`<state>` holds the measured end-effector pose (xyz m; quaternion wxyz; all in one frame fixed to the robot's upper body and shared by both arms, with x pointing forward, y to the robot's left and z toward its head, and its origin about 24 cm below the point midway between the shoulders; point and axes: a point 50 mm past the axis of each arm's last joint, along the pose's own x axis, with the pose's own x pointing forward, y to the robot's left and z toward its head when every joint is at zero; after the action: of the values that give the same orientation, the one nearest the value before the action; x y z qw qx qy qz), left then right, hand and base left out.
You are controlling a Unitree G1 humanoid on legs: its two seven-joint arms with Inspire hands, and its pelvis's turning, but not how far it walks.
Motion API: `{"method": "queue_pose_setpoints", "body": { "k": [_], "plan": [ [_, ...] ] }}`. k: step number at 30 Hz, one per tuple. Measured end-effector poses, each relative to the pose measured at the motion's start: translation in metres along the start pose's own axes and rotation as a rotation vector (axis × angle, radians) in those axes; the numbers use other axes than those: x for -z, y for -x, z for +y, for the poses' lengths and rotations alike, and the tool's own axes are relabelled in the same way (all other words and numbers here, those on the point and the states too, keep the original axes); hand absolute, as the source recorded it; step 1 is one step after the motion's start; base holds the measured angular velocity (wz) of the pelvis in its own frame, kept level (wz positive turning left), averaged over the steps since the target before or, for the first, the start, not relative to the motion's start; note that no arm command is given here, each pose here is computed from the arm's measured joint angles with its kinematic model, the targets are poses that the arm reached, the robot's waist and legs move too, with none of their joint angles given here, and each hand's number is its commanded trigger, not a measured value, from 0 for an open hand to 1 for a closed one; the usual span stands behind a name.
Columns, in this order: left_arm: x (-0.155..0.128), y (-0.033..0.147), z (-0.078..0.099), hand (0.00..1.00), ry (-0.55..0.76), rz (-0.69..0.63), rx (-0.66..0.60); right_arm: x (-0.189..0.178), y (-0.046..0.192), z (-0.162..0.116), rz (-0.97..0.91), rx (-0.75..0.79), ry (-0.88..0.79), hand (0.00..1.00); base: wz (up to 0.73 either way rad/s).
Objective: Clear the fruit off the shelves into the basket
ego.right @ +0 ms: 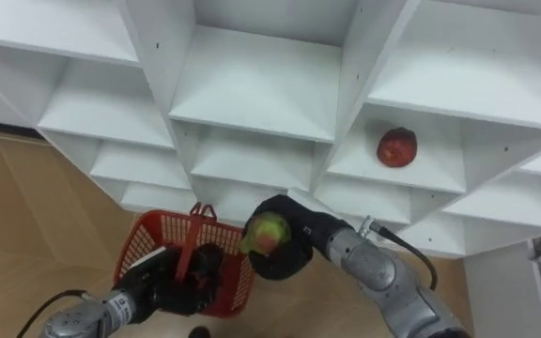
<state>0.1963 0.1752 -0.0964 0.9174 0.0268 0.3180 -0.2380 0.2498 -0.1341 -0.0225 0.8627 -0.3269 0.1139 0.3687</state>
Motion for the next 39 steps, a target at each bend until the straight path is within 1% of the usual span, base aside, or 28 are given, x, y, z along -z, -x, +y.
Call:
{"method": "queue_pose_setpoints", "body": {
  "k": [4,8,11,12,15,20,31,35,39],
  "plan": [
    [-0.002,-0.001,-0.002,1.00,0.026,-0.024,0.000,0.000,0.000,0.002,0.001,-0.027,0.004,1.00,0.00],
    [-0.007,-0.004,-0.006,1.00,0.073,-0.064,0.002,0.010,0.003,0.010,0.038,-0.042,-0.019,1.00,0.00],
    [-0.013,-0.005,-0.008,1.00,0.063,-0.086,0.006,0.013,0.005,0.015,0.049,-0.055,-0.031,1.00,-0.03],
    [-0.020,-0.007,-0.010,1.00,0.053,-0.116,0.009,0.014,0.005,0.015,0.049,-0.053,-0.032,1.00,-0.04],
    [-0.028,-0.008,-0.011,1.00,0.064,-0.154,0.017,0.013,0.005,0.014,0.047,-0.049,-0.037,1.00,0.00],
    [-0.030,-0.007,-0.010,1.00,0.087,-0.168,0.024,0.013,0.005,0.013,0.045,-0.042,-0.044,1.00,0.00],
    [-0.035,-0.007,-0.012,1.00,0.063,-0.181,0.050,0.015,0.006,0.011,0.054,-0.033,-0.042,1.00,-0.01],
    [-0.041,-0.010,-0.018,1.00,0.062,-0.206,0.091,0.028,0.007,0.011,0.110,-0.022,-0.057,1.00,0.00],
    [-0.045,-0.012,-0.021,1.00,0.060,-0.230,0.102,0.032,0.008,0.007,0.129,0.014,-0.048,1.00,0.00]
  ]
}}
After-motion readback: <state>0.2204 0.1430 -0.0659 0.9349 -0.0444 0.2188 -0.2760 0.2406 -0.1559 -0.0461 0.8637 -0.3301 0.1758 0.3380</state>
